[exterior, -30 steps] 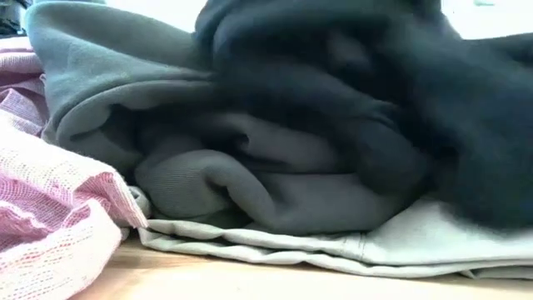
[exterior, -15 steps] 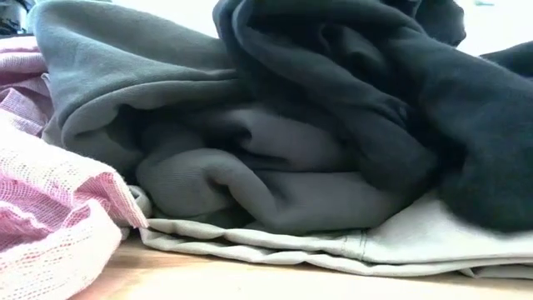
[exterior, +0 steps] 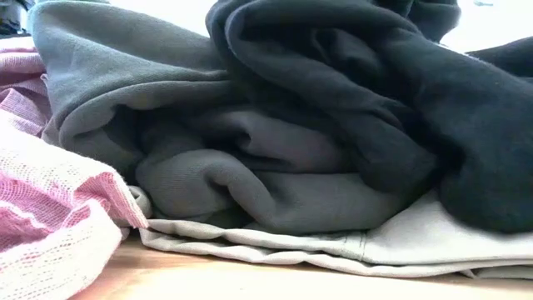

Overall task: Sort clothes
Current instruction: Put the black boxer shorts into the laundry bin

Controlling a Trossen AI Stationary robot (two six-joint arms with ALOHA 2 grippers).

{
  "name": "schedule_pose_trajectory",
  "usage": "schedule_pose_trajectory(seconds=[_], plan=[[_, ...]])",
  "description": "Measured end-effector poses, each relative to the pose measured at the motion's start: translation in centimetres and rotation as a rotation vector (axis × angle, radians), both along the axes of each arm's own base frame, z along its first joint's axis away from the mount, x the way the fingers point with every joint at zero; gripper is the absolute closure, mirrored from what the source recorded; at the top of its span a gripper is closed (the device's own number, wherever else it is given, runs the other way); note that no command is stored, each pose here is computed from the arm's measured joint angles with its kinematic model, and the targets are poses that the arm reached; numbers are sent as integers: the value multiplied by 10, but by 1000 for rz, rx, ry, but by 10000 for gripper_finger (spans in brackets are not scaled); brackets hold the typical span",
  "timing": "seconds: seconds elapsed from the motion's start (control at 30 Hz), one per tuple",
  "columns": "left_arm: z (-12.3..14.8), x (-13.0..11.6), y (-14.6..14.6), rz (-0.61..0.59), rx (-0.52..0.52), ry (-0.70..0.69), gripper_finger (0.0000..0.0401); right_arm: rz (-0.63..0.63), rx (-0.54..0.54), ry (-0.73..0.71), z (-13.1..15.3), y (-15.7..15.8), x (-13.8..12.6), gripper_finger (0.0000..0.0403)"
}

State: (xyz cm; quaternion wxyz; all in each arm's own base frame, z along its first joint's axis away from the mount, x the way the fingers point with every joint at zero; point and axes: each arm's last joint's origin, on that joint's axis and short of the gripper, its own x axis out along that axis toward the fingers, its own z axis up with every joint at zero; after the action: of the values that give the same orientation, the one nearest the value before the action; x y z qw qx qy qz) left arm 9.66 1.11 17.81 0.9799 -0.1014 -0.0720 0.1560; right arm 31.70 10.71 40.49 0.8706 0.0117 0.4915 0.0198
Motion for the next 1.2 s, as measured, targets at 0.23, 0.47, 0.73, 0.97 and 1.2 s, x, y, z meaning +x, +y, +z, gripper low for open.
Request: schedule_pose_trajectory(seconds=[0.23,0.47,0.73,0.97,1.2], plan=[[0,0,0,-1,0,1,398,39,19,26,-62,19,18,266],[0,0,0,-1,1,1,398,23,-31,183,-139,8,15,268],[0,0,0,1,0,1,398,113,42,172,-132,9,19,389],[0,0,0,1,0,4,398,238,4,-106,-13,15,15,397],[0,0,0,2,0,3,398,137,-451,-676,116,-11,-12,399]])
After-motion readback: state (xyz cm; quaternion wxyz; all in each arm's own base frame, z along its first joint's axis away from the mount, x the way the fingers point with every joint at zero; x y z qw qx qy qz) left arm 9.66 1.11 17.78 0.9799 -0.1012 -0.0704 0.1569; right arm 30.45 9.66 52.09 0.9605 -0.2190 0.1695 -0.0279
